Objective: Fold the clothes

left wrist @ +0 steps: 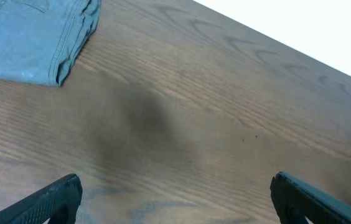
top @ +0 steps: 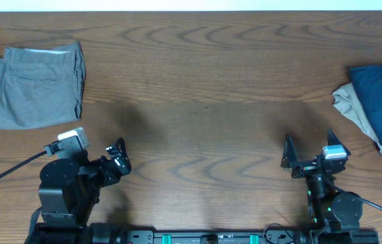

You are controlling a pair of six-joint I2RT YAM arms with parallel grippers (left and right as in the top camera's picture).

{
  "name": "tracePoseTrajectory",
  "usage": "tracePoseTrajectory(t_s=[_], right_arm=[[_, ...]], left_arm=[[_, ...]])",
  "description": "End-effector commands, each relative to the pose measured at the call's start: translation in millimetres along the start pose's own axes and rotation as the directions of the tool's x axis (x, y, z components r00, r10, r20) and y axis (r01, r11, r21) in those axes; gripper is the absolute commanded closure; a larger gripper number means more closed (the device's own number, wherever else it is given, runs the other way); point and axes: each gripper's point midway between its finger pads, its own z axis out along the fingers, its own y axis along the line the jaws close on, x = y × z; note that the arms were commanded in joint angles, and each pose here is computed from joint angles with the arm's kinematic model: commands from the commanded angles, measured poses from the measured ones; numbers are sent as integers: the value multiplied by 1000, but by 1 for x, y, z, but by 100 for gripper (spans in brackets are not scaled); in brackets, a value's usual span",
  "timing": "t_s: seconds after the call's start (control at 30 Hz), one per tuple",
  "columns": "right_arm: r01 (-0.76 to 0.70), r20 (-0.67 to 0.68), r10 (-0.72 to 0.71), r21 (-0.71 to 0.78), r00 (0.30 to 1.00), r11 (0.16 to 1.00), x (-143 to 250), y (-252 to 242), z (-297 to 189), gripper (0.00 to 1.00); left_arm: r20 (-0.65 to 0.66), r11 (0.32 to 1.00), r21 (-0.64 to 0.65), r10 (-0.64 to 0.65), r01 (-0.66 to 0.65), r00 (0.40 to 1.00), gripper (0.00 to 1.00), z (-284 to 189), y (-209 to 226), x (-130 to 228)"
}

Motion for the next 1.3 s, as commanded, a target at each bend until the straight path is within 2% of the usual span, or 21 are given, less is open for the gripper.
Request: tracePoseTrajectory(t_s=[0.0,0.17,1.27], right_arm=[[39,-18,-38,19,999,999,13,-3,2,1],[73,-105,-71,20,992,997,35,-4,0,1],[73,-106,-71,20,992,997,35,-4,1,1]], left_arm=[[0,1000,-6,-7,7,1000,2,1,1,1],[0,1000,-6,-7,7,1000,2,1,1,1],[4,1000,-4,-5,5,1000,2,0,2,2]])
